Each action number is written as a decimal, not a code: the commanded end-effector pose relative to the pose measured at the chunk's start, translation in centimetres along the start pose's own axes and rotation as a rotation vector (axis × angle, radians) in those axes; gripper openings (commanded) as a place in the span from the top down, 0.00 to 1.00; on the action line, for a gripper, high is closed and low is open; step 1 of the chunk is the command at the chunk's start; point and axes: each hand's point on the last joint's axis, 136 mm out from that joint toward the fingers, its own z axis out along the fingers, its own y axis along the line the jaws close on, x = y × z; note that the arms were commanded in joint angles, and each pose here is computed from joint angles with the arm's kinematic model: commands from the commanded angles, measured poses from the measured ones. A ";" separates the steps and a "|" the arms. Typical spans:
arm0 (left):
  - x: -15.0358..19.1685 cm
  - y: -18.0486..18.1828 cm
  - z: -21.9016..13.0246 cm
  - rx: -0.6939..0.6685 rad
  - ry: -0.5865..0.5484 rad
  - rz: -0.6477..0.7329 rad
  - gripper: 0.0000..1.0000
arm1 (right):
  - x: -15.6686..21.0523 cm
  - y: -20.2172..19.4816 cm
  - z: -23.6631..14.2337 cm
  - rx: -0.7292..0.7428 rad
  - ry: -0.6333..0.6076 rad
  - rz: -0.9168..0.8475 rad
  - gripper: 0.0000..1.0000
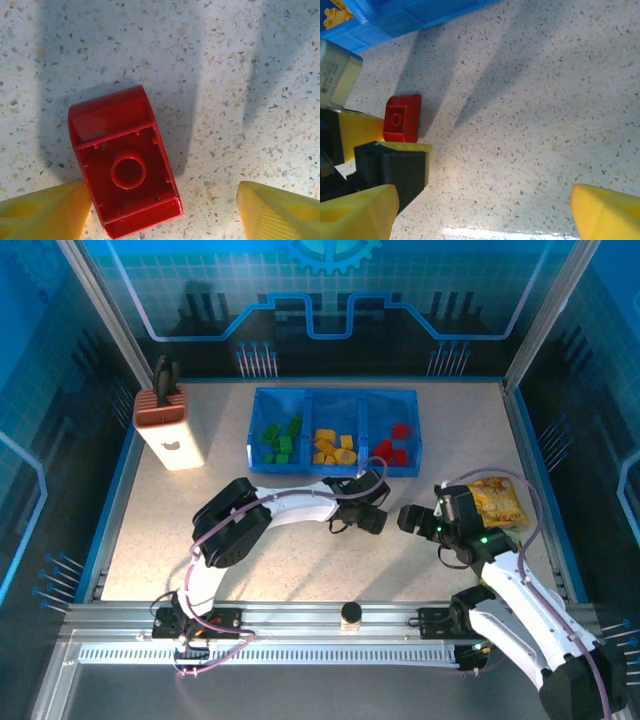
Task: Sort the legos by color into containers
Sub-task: Pick up the lego from the center of the table, then place the lego in the container.
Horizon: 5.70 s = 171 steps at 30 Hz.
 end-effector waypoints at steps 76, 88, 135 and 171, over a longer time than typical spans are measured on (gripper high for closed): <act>-14.7 0.2 -29.8 0.170 -0.754 0.138 0.73 | 5.0 4.6 -1.5 -0.328 -0.009 -0.121 0.00; -15.7 0.8 -26.3 0.171 -0.693 0.108 0.74 | 5.4 4.6 -1.6 -0.330 -0.015 -0.154 0.00; -20.1 -0.5 -12.9 0.163 -0.494 0.138 0.74 | 5.2 3.6 -1.4 -0.274 -0.030 -0.188 0.00; -19.8 1.0 -1.0 0.093 -0.295 0.111 0.67 | 4.4 3.9 -1.8 -0.239 -0.009 -0.185 0.00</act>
